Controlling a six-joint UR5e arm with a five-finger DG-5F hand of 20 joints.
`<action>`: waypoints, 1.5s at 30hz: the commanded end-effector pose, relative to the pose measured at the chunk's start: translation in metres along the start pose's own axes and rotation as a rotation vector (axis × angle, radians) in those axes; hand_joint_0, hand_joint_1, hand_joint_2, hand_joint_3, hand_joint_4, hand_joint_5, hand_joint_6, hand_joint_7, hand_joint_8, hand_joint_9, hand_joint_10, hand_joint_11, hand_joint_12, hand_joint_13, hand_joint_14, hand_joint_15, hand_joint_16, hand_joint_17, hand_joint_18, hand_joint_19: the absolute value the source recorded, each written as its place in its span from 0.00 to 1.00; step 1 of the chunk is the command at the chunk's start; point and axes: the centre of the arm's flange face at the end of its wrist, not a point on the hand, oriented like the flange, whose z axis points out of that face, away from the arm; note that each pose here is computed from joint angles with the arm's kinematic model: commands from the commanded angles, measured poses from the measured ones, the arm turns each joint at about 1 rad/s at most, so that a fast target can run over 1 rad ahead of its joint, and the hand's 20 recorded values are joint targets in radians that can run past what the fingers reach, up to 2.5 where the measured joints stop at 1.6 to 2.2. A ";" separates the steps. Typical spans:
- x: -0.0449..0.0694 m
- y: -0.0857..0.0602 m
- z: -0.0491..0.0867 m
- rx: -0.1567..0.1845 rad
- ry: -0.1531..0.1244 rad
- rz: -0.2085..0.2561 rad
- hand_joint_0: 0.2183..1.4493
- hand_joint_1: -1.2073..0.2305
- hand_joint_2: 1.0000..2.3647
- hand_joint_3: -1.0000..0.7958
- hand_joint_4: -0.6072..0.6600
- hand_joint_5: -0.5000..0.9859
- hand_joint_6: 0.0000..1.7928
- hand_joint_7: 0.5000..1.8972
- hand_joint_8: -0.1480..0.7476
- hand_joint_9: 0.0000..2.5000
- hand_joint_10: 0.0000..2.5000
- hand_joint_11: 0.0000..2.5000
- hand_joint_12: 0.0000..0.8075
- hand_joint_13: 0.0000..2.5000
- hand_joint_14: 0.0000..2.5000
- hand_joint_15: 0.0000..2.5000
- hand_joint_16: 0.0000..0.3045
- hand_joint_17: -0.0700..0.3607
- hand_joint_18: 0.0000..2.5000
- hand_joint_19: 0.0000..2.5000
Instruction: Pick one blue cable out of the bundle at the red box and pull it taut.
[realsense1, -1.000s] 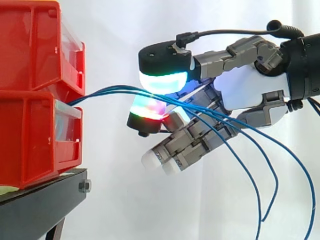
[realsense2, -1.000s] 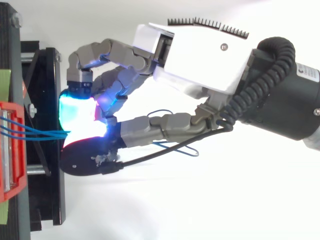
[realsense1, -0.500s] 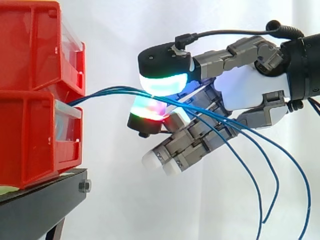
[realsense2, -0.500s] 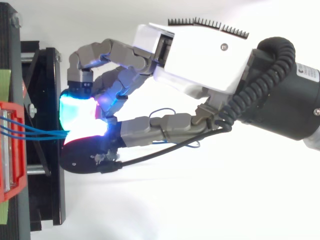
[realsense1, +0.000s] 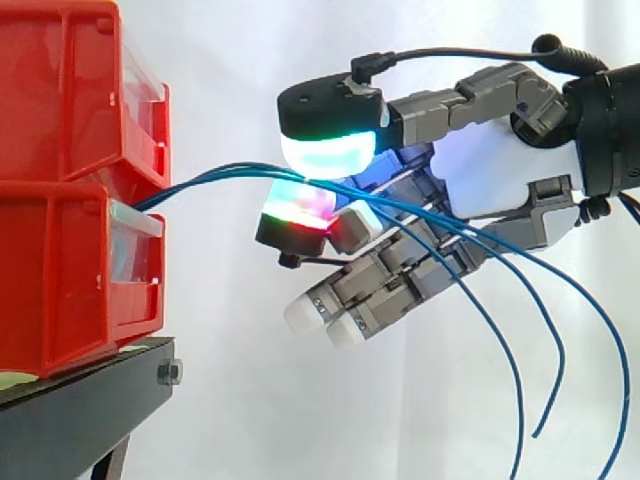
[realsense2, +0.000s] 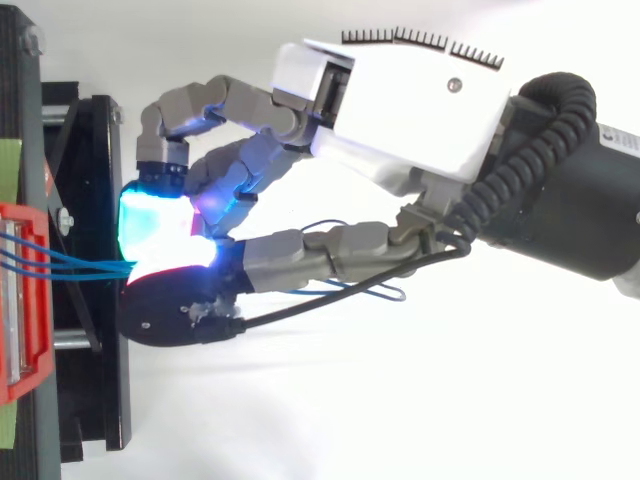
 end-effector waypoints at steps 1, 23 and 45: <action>-0.001 0.000 -0.001 0.009 0.001 0.018 0.30 0.32 0.02 0.53 0.67 0.20 0.50 0.64 0.54 0.35 0.01 0.44 0.54 0.25 0.00 0.11 0.21 0.49 0.21 0.10; -0.001 -0.003 -0.003 0.027 0.003 0.070 0.32 0.30 0.02 0.47 0.69 0.19 0.49 0.60 0.54 0.34 0.01 0.44 0.54 0.24 0.00 0.11 0.21 0.50 0.21 0.09; -0.001 -0.003 -0.003 0.028 0.003 0.071 0.24 0.27 0.00 0.28 0.72 0.19 0.50 0.58 0.55 0.34 0.01 0.44 0.56 0.25 0.00 0.11 0.22 0.52 0.22 0.09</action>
